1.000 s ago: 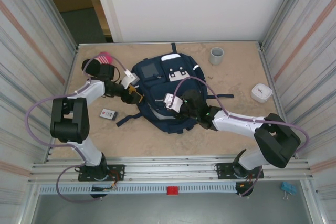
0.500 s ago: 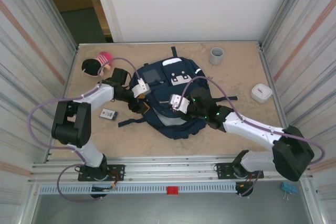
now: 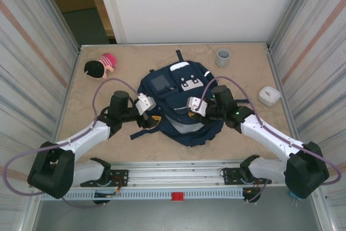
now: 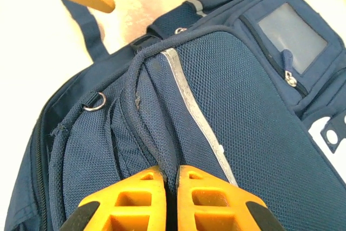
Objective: Pack books, pencil case, and school supplies into a backpack
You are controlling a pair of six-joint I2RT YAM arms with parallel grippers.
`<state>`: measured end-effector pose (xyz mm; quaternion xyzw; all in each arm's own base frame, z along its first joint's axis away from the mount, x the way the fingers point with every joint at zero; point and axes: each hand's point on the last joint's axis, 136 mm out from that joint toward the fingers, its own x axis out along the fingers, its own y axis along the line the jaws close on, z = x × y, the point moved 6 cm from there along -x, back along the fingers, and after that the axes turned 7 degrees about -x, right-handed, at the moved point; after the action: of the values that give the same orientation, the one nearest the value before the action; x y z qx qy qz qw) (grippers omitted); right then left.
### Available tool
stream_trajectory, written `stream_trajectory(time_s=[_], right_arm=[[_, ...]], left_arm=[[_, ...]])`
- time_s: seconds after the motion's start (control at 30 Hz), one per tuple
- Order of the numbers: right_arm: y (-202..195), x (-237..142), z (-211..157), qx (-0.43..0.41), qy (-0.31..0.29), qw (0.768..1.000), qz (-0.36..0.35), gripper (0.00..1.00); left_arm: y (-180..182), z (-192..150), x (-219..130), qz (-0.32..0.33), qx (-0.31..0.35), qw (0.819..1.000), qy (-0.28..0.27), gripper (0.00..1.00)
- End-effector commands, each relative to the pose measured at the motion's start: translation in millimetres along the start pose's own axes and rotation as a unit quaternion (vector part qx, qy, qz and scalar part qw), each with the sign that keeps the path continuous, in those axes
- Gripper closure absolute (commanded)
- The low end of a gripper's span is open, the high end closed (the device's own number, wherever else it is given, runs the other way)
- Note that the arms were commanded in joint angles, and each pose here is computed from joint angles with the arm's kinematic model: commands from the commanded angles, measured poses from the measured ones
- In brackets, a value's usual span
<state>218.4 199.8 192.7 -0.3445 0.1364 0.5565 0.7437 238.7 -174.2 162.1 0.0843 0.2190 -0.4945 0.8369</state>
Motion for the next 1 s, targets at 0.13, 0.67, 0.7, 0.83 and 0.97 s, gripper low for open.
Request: stream_trajectory(time_s=[0.13, 0.67, 0.7, 0.83, 0.97], right_arm=[[16.6, -17.8, 12.9, -0.022, -0.038, 0.998, 0.047, 1.0], [22.9, -23.9, 8.7, -0.021, -0.025, 0.998, 0.056, 1.0], [22.8, -23.9, 8.8, -0.021, -0.025, 0.998, 0.055, 1.0], [21.1, -22.6, 8.3, -0.017, -0.023, 0.998, 0.053, 1.0], [18.2, -19.6, 4.4, -0.012, -0.01, 0.999, 0.044, 1.0]], left_arm=[[-11.1, -22.2, 1.5, 0.002, -0.051, 0.998, -0.027, 0.21], [0.3, -57.2, 50.1, 0.039, -0.051, 0.998, -0.005, 0.2], [1.8, -57.7, 53.8, 0.037, -0.047, 0.998, -0.003, 0.21], [-3.8, -50.6, 62.9, -0.006, -0.029, 0.999, -0.025, 0.29], [-17.1, -44.7, 60.8, -0.057, -0.012, 0.997, -0.056, 0.44]])
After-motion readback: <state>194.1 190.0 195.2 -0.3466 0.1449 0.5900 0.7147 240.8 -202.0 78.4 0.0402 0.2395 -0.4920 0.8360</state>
